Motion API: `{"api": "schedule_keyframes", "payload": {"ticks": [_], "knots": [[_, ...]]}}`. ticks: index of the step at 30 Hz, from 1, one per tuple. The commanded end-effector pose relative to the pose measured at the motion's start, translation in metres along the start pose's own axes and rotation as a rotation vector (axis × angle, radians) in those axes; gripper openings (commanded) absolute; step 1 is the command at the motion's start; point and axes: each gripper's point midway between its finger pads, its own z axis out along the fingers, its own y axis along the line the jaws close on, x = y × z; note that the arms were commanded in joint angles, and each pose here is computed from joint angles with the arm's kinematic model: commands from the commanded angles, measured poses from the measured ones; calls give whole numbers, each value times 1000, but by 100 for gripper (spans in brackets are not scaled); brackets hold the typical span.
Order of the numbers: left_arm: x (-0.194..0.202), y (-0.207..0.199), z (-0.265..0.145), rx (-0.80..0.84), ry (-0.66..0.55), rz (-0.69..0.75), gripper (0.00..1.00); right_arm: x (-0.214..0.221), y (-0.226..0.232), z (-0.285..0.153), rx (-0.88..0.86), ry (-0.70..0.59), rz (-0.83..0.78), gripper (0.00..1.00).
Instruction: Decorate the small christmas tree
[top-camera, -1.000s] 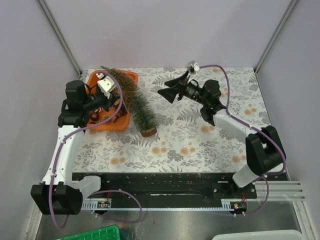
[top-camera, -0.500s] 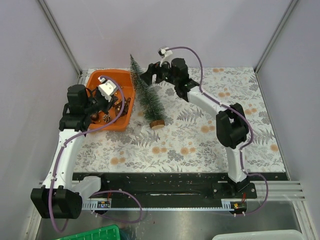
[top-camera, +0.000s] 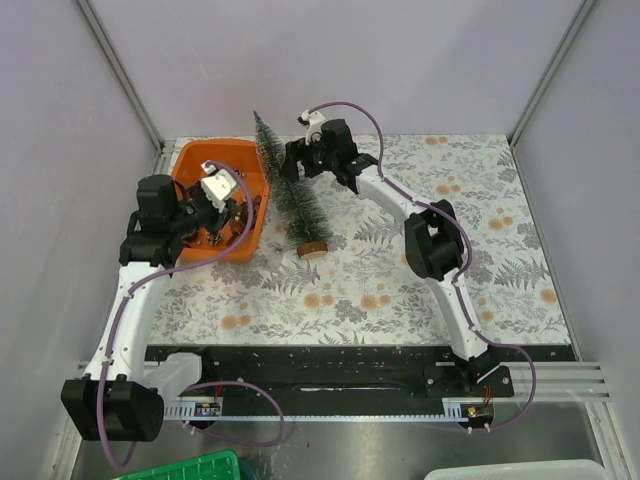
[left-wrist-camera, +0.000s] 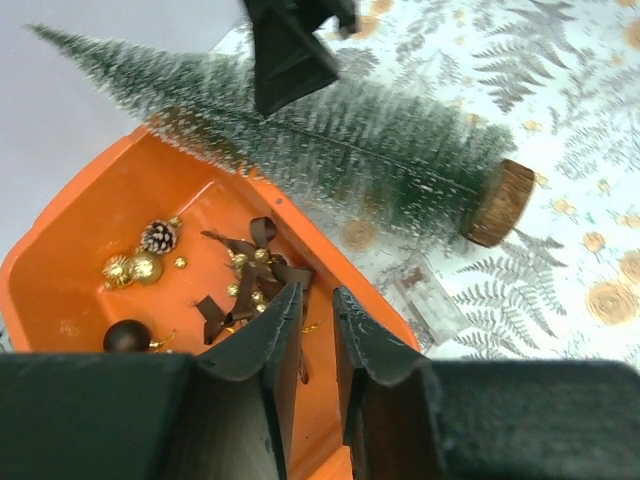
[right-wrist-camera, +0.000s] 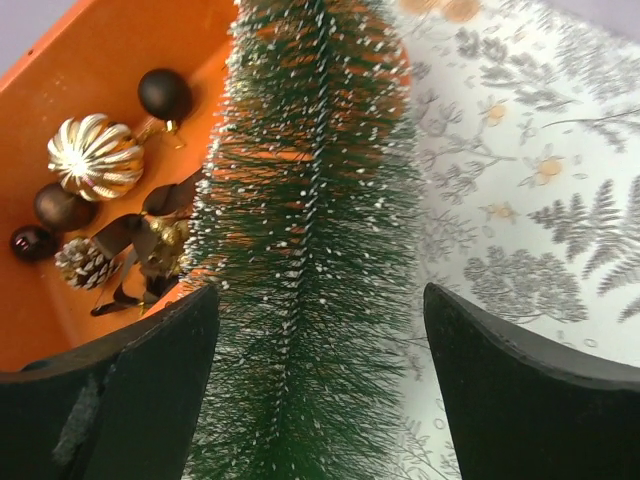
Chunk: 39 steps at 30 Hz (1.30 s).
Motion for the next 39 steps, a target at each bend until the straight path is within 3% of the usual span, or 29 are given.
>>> {"api": "schedule_keyframes", "payload": {"ticks": [1, 4, 8, 11, 13, 19, 27, 36, 39], "knots": [[-16, -43, -5, 176, -56, 181, 25, -11, 22, 5, -121, 3, 31, 87], [-16, -80, -4, 323, -41, 269, 30, -2, 25, 9, -150, 24, 64, 75], [-6, -122, 3, 492, -6, 312, 32, 9, 29, 6, -174, 3, 104, 38], [6, -148, 8, 589, 24, 338, 32, 1, 30, -12, -170, -95, 88, 9], [15, -164, 8, 657, 40, 373, 33, -7, 27, -30, -146, -158, 80, 0], [32, -205, 7, 850, 58, 538, 36, -27, 26, -93, -96, -321, 48, 0], [37, -241, 3, 1048, 50, 707, 45, -21, 25, -160, 15, -480, -14, 0], [39, -243, 3, 1076, 71, 724, 46, -13, 12, -211, 171, -568, -85, 0], [47, -246, 2, 1102, 92, 723, 52, -7, 7, -224, 236, -580, -107, 0]]}}
